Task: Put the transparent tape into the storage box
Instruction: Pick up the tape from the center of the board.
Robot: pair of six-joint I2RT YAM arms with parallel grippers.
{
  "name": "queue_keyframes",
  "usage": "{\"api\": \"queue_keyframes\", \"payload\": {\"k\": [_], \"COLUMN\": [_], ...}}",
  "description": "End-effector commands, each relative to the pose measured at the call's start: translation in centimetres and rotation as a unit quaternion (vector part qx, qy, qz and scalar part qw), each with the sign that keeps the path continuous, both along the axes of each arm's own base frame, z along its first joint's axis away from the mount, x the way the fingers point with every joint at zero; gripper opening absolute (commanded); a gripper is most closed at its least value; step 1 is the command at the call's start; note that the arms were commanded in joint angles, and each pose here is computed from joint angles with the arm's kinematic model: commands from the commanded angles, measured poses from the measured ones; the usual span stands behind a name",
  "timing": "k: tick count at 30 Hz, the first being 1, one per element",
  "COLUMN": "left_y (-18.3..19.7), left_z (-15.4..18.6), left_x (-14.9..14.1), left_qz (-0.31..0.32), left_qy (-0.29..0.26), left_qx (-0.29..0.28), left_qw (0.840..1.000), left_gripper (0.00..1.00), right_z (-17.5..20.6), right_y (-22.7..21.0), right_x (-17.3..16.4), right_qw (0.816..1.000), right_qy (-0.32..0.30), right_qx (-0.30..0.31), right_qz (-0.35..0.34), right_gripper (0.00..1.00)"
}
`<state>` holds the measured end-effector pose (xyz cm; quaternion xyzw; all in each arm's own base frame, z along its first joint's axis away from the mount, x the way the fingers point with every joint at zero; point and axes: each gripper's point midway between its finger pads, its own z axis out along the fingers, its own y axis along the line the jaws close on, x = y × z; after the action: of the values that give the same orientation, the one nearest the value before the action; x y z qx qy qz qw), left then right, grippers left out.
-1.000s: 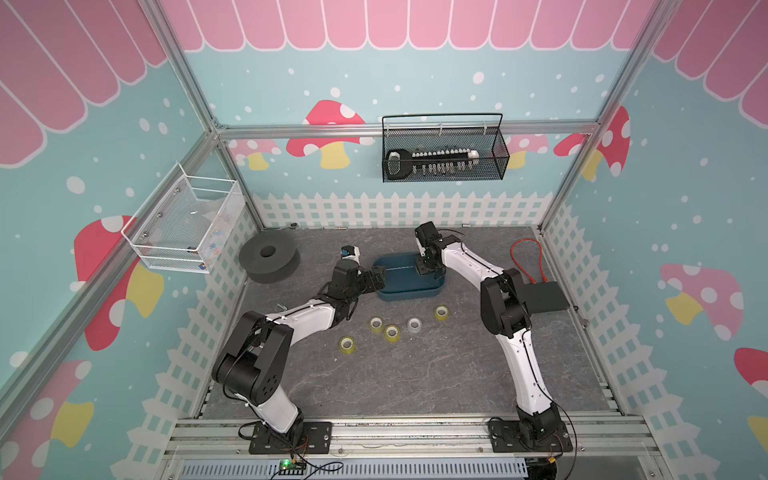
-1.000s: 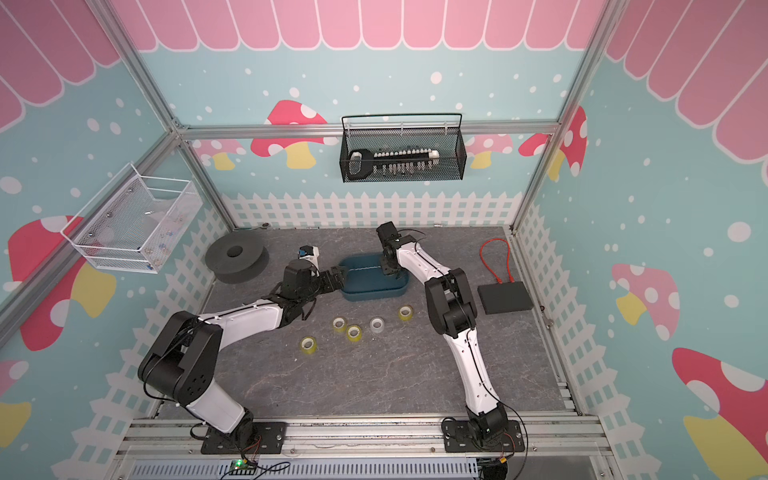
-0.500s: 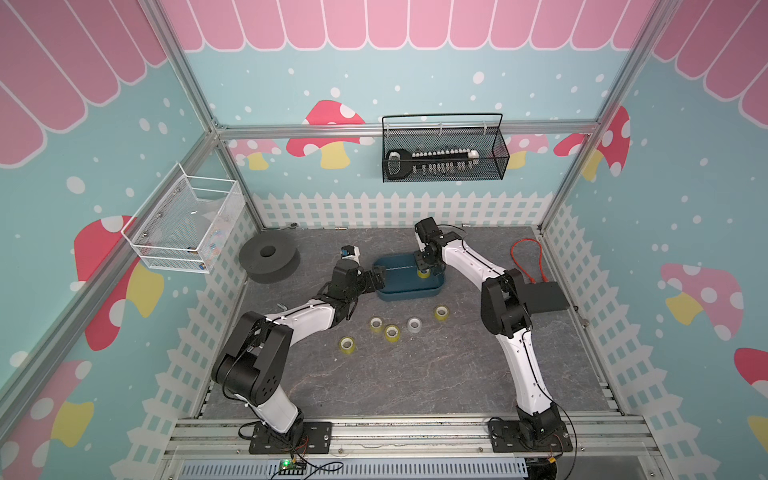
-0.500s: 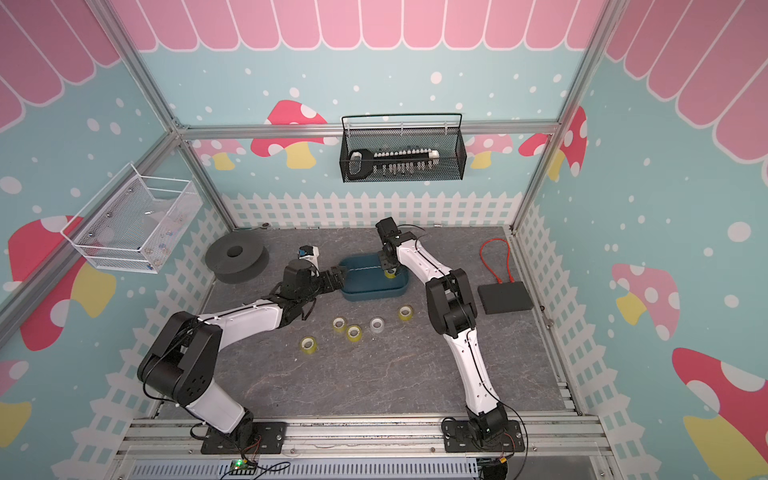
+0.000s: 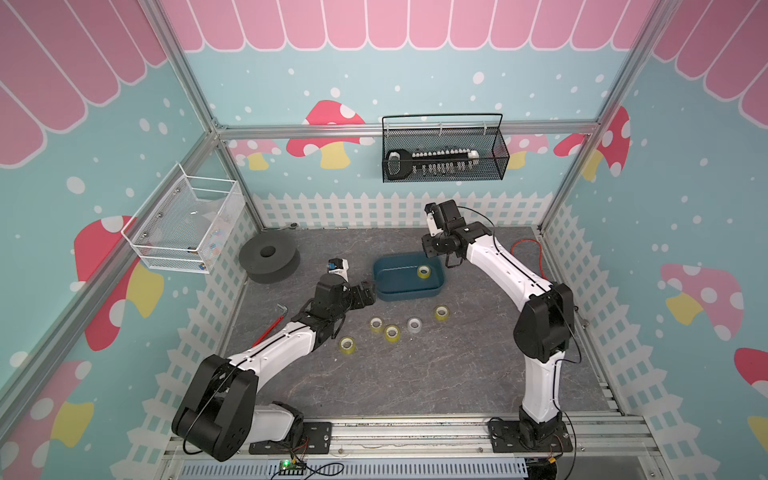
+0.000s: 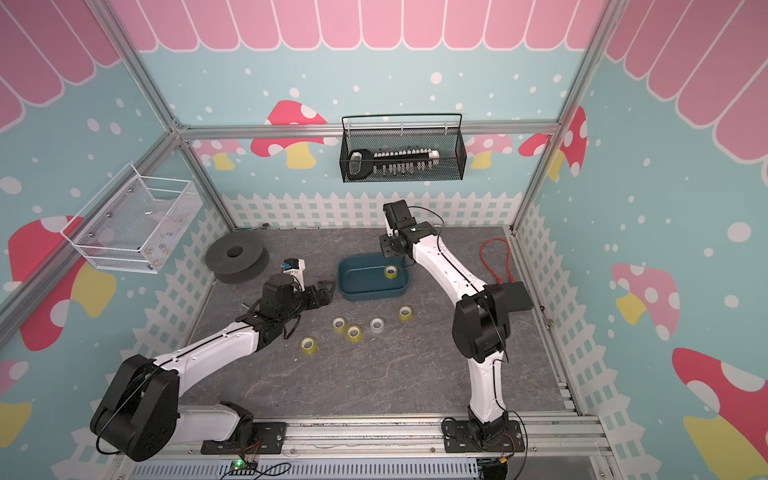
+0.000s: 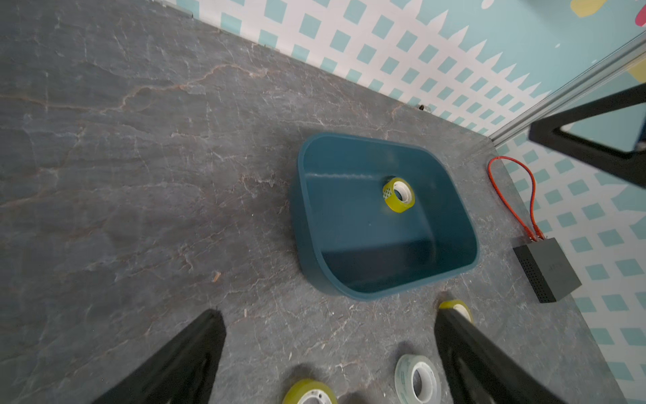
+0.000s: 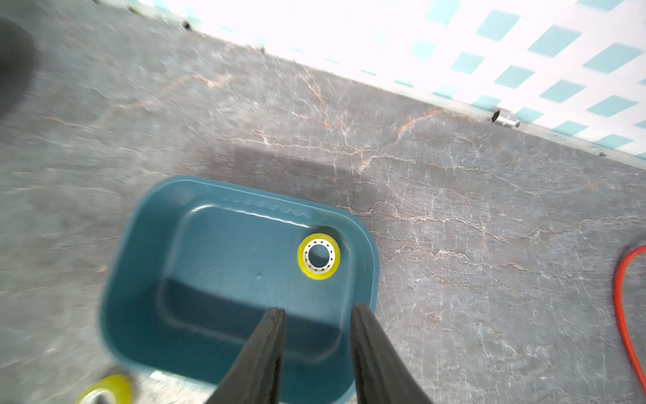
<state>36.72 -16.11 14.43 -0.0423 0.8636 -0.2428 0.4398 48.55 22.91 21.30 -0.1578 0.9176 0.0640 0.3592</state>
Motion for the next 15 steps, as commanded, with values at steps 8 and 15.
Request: {"api": "queue_keyframes", "payload": {"k": [8, 15], "left_y": [-1.2, -1.4], "left_z": [-7.5, -10.8], "left_x": [-6.8, -7.6], "left_qz": [-0.047, -0.055], "left_qy": [0.161, 0.208], "left_qx": [0.005, 0.048], "left_qw": [0.986, 0.975], "left_gripper": [0.89, 0.8], "right_z": [1.0, 0.8], "right_y": [0.2, 0.3], "right_x": [-3.2, -4.1], "right_qw": [0.999, 0.999], "right_qy": [-0.001, -0.002], "right_qx": [0.032, 0.039], "right_qz": [0.009, 0.009], "right_gripper": [0.37, 0.37]}}
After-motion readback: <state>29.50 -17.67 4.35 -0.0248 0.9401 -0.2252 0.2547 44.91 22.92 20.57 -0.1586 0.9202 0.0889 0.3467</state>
